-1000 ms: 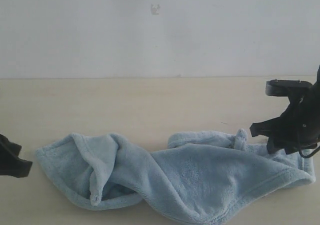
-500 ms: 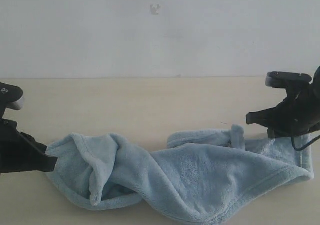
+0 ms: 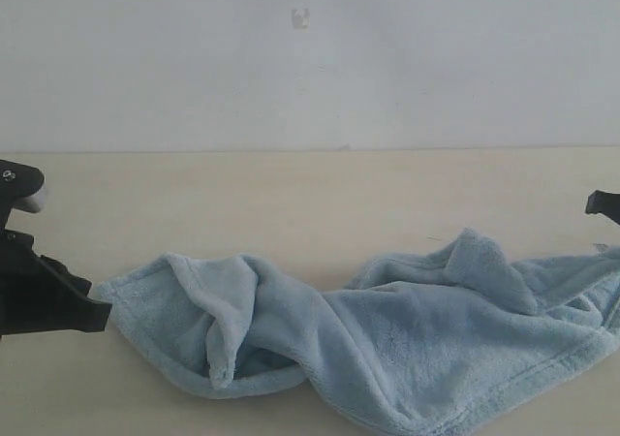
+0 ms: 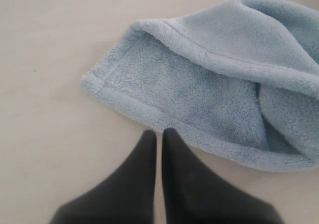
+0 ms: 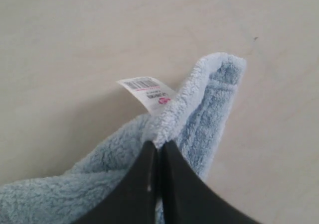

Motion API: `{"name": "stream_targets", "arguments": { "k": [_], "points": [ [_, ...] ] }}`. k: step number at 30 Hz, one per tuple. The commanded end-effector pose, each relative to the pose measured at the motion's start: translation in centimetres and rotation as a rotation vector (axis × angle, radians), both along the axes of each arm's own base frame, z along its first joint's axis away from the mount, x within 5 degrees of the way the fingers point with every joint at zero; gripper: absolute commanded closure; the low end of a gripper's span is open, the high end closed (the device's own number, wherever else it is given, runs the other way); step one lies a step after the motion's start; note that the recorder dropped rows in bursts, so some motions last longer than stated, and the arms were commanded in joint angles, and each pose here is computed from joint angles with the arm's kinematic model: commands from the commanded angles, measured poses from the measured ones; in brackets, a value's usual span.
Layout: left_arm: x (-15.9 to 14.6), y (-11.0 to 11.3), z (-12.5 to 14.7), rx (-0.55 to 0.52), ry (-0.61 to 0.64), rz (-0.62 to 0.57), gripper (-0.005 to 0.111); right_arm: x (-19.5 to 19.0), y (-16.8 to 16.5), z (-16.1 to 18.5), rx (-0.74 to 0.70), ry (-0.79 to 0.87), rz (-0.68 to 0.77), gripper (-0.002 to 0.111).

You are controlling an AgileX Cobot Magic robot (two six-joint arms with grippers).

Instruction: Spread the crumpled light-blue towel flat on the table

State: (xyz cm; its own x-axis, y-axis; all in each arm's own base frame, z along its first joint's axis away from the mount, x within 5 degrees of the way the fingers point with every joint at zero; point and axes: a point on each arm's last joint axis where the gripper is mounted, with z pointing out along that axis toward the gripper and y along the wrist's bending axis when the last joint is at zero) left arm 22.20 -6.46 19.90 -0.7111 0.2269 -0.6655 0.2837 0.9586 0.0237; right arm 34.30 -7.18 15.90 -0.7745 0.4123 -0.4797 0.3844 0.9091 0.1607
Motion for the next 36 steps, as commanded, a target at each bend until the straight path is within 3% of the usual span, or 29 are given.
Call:
{"name": "stream_targets", "arguments": {
  "k": [1,4,8,17,22,29,32,36],
  "points": [
    [0.1,-0.3,0.1,-0.024,-0.011,0.004,0.103,0.1,0.0,0.1,0.002,-0.016,-0.006,0.106],
    [0.0,-0.6,0.1,-0.050,-0.003,0.014,0.103,0.1,0.5,0.0,0.009,-0.010,0.003,0.095],
    [-0.5,-2.0,0.1,-0.023,-0.010,-0.079,0.103,0.3,1.7,0.0,0.014,-0.002,0.041,0.082],
    [-2.5,-6.0,0.1,0.115,-0.068,-0.438,0.103,0.0,3.8,3.0,-0.001,-0.070,0.115,0.081],
    [-3.1,-6.9,0.1,0.137,-0.081,-0.514,0.101,-1.3,4.4,6.7,-0.019,-0.148,0.146,0.081],
    [-3.5,-7.4,0.1,0.125,-0.071,-0.529,0.071,-2.5,4.8,6.1,0.002,0.001,0.223,0.054],
    [-3.5,-7.6,0.2,0.074,-0.073,-0.491,0.059,-3.5,6.0,5.7,0.085,0.108,0.258,0.053],
    [-3.4,-7.8,0.1,0.016,-0.048,-0.438,0.056,-4.5,9.7,5.3,0.131,0.189,0.447,0.053]
  ]
}}
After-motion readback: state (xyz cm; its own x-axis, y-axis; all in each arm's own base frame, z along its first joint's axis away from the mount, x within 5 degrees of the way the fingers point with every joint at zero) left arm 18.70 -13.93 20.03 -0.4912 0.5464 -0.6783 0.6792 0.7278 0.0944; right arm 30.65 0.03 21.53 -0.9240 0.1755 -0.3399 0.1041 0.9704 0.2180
